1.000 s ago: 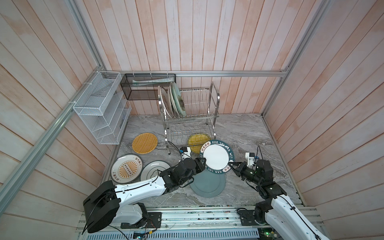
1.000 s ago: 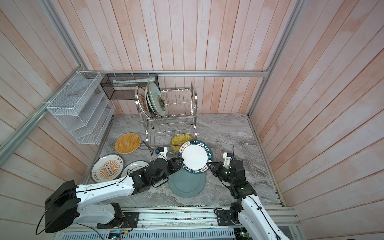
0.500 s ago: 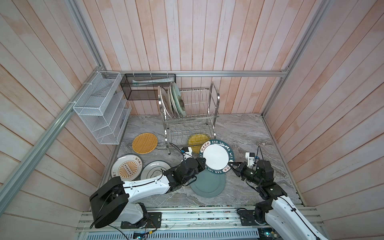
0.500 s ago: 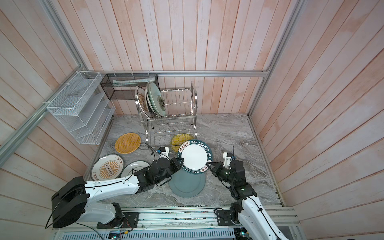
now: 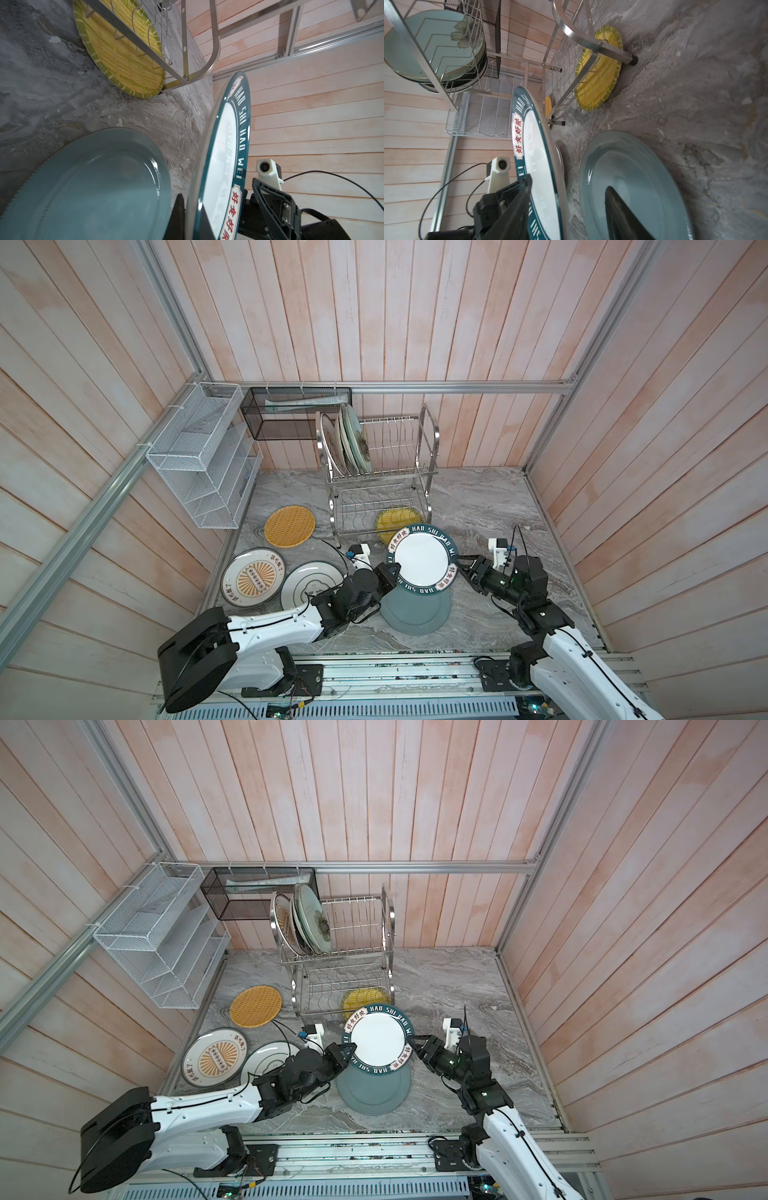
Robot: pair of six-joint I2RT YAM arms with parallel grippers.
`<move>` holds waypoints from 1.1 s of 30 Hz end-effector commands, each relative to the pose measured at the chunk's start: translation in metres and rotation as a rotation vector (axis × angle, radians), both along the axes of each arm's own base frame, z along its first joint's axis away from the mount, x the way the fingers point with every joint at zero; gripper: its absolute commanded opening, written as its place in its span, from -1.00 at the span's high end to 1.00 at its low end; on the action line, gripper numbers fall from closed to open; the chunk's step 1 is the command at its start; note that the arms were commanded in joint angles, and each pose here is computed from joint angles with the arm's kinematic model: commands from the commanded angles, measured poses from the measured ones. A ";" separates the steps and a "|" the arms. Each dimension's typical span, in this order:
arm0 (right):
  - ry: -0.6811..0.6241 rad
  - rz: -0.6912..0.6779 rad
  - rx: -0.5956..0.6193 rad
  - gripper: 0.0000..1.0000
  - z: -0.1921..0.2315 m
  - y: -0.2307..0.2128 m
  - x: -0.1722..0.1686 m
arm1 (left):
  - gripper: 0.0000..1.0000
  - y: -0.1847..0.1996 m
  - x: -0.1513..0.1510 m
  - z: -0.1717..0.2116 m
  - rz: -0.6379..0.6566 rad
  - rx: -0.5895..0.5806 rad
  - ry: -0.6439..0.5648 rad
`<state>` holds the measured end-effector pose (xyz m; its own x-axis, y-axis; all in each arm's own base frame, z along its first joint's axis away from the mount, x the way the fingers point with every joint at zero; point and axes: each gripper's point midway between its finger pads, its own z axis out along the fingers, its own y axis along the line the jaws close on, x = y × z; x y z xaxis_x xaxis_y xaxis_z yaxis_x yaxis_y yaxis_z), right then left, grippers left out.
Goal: Load the plates into the dish rack
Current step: 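Close the left gripper on the plate rim while the right gripper opens, then raise the green-rimmed plate with the left gripper over the rack while the right arm withdraws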
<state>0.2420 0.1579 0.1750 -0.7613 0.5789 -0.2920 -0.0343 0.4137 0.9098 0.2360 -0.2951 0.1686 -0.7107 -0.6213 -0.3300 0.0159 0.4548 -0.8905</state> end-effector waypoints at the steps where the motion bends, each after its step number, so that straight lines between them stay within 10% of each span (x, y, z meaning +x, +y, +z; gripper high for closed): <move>1: -0.132 -0.009 -0.042 -0.48 0.029 -0.001 0.017 | 1.00 0.015 -0.007 0.015 0.021 -0.008 -0.034; 16: -0.209 0.076 -0.190 -0.94 0.013 0.008 0.040 | 1.00 0.035 -0.047 0.163 0.111 0.272 -0.354; 33: -0.193 0.153 -0.175 -0.96 -0.009 0.012 0.006 | 1.00 0.042 0.004 0.378 0.593 0.595 -0.743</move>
